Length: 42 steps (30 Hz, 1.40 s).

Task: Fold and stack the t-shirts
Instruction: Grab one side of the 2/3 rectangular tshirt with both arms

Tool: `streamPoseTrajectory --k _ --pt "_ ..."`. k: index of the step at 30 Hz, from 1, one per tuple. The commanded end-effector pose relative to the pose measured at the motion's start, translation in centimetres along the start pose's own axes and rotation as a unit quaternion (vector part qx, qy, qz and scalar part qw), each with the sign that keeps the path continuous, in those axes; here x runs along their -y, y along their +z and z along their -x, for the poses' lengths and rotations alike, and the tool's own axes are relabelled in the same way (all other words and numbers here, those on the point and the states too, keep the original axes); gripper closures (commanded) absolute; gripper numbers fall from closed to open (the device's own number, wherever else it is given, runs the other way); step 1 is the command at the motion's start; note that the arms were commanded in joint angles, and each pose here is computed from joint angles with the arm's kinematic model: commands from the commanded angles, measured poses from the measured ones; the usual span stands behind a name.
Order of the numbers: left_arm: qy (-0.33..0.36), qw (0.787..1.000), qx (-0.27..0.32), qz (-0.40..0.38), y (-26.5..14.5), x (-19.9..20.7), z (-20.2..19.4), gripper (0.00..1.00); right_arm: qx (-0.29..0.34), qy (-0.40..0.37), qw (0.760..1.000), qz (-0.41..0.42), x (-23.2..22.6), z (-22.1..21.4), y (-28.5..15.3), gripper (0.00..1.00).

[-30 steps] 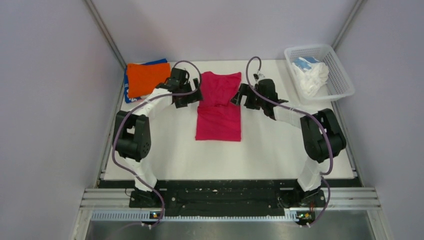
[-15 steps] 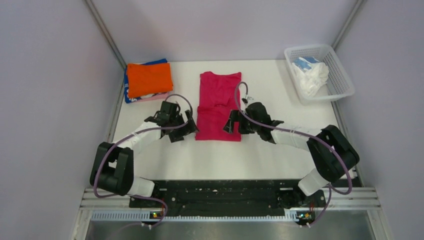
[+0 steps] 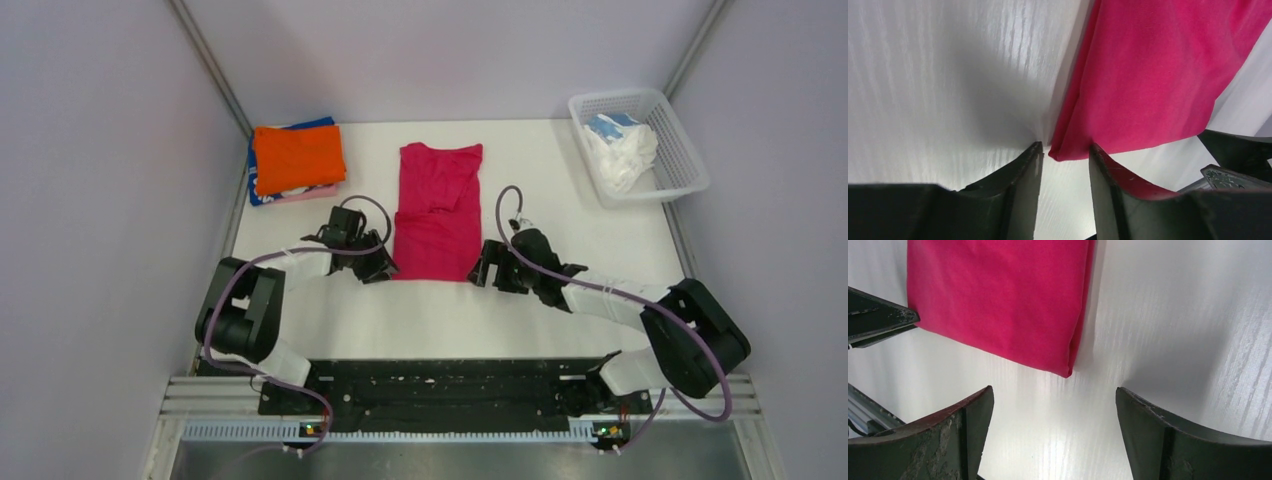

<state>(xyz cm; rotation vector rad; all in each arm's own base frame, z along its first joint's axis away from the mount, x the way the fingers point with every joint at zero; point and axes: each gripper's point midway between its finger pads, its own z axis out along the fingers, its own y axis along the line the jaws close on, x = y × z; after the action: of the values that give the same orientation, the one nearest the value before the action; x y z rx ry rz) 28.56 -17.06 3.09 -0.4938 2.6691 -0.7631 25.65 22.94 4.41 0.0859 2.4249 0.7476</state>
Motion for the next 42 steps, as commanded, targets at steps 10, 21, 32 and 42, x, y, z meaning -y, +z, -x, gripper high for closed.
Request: streamPoseTrajectory --k 10,21,32,42 --pt "0.013 0.999 -0.030 -0.006 2.2 0.4 -0.1 1.00 0.032 0.012 0.999 -0.028 0.4 1.7 0.1 0.22" --pt "-0.002 1.000 -0.029 -0.003 1.8 0.1 -0.7 1.00 -0.001 -0.024 0.999 -0.034 -0.6 1.0 3.3 0.61" --pt "-0.005 1.000 -0.017 0.015 1.2 -0.8 -1.1 1.00 -0.023 -0.041 0.996 -0.082 1.0 -1.8 2.5 0.76" --pt "0.013 0.998 -0.009 0.063 -2.3 -2.6 -3.8 1.00 -0.092 -0.090 0.991 -0.018 -2.1 -5.5 -1.7 1.00"
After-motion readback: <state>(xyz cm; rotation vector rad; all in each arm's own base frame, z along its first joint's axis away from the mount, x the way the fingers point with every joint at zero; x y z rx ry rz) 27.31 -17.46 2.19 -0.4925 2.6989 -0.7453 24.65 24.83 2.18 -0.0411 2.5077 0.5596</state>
